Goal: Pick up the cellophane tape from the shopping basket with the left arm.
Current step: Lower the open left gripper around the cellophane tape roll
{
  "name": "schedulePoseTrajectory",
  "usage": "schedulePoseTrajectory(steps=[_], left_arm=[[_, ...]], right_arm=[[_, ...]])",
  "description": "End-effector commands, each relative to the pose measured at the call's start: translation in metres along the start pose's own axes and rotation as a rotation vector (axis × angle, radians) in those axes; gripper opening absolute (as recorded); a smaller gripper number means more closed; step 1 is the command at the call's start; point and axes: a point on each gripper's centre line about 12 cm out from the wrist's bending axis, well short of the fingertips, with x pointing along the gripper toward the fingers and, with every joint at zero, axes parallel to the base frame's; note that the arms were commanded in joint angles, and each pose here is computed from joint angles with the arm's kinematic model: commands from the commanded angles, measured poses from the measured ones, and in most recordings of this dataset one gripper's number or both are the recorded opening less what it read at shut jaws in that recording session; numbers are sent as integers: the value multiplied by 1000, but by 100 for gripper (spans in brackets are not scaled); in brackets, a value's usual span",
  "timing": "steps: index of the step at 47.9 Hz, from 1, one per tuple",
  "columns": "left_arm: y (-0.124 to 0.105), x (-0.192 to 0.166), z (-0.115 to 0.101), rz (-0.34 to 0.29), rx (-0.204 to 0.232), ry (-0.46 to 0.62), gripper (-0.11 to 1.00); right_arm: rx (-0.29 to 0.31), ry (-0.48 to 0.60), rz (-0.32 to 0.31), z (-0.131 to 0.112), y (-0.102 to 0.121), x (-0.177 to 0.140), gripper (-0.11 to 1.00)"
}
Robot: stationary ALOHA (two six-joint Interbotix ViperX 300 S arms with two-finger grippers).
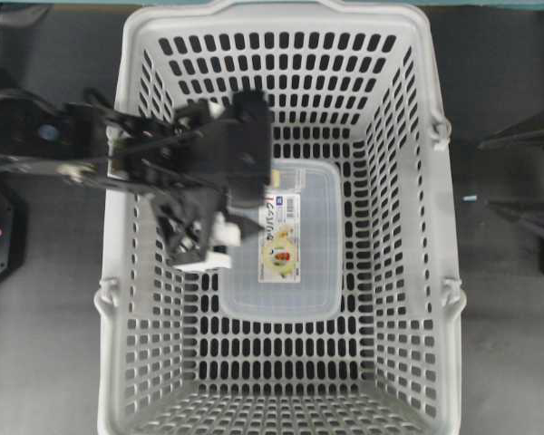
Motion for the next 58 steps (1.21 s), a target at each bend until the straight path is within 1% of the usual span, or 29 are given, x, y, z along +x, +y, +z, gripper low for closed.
schedulePoseTrajectory(steps=[1, 4, 6, 7, 11, 16, 24, 30, 43, 50, 53, 56, 57, 58], left_arm=[[-6, 4, 12, -7, 11, -6, 74], [-7, 14, 12, -8, 12, 17, 86], [-9, 22, 12, -9, 14, 32, 90], [-10, 25, 11, -10, 16, 39, 91], [-13, 42, 10, -13, 22, 73, 90], [-20, 66, 3, -18, 37, 156, 89], [-29, 90, -8, -23, 56, 258, 89], [-29, 101, -14, -21, 58, 285, 89], [-28, 112, -23, -18, 60, 319, 89], [-27, 115, -22, -19, 62, 307, 87], [-27, 114, -22, -19, 60, 304, 84], [-26, 113, -22, -18, 59, 304, 76], [-26, 113, -21, -18, 59, 302, 72], [-26, 113, -21, -18, 59, 302, 66]], right_arm=[[5, -25, 3, 10, 1, 1, 82], [5, -28, 3, 10, 1, 0, 81], [5, -32, 3, 11, 1, -1, 80], [5, -34, 3, 11, 1, -1, 80], [14, -43, 2, 11, 0, -3, 79], [32, -54, 4, 12, 1, -5, 79], [43, -55, 4, 13, 1, -7, 79], [44, -54, 4, 12, 1, -7, 79], [43, -53, 12, 11, 2, -7, 79], [45, -52, 15, 11, 2, -7, 79], [43, -50, 16, 10, 3, -7, 79], [45, -52, 18, 11, 3, -7, 79], [43, -52, 18, 11, 3, -7, 79], [45, -52, 18, 11, 3, -7, 79]])
